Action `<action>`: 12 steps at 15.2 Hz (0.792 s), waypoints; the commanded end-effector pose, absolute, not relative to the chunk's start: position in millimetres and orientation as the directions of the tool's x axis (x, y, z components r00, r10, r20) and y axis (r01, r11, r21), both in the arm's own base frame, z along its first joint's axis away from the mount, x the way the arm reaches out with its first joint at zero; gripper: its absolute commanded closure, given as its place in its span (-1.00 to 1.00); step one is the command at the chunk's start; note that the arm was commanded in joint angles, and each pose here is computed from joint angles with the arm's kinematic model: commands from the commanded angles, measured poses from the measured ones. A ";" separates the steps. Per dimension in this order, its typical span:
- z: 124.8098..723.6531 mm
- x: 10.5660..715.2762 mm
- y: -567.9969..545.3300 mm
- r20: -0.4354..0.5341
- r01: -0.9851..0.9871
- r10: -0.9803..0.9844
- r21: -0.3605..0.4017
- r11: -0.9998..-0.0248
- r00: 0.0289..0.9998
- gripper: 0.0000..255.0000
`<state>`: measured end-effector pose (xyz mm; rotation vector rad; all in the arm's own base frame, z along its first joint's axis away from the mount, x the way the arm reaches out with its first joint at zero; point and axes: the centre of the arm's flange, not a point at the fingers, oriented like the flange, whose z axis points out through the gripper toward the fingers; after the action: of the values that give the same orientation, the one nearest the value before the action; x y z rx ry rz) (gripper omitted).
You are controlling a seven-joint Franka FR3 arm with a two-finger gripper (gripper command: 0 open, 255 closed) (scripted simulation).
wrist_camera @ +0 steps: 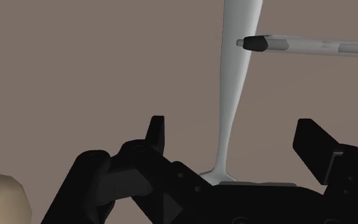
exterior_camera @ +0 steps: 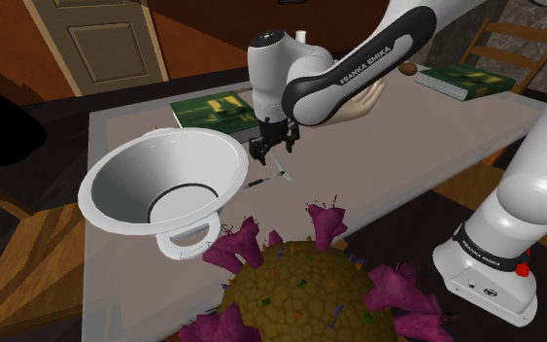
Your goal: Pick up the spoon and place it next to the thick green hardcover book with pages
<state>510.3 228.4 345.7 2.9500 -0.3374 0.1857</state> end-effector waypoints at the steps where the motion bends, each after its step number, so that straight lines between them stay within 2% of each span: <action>1: 345.7 510.3 228.4 0.142 -0.234 -0.213 0.150 -0.961 0.967 -1.00; 5: 394.6 505.1 237.3 0.142 -0.234 -0.213 0.150 -0.961 0.967 -1.00; 12: 394.6 505.1 237.3 0.142 -0.234 -0.213 0.150 -0.961 0.967 -1.00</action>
<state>505.1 237.3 394.5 2.9501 -0.3374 0.1859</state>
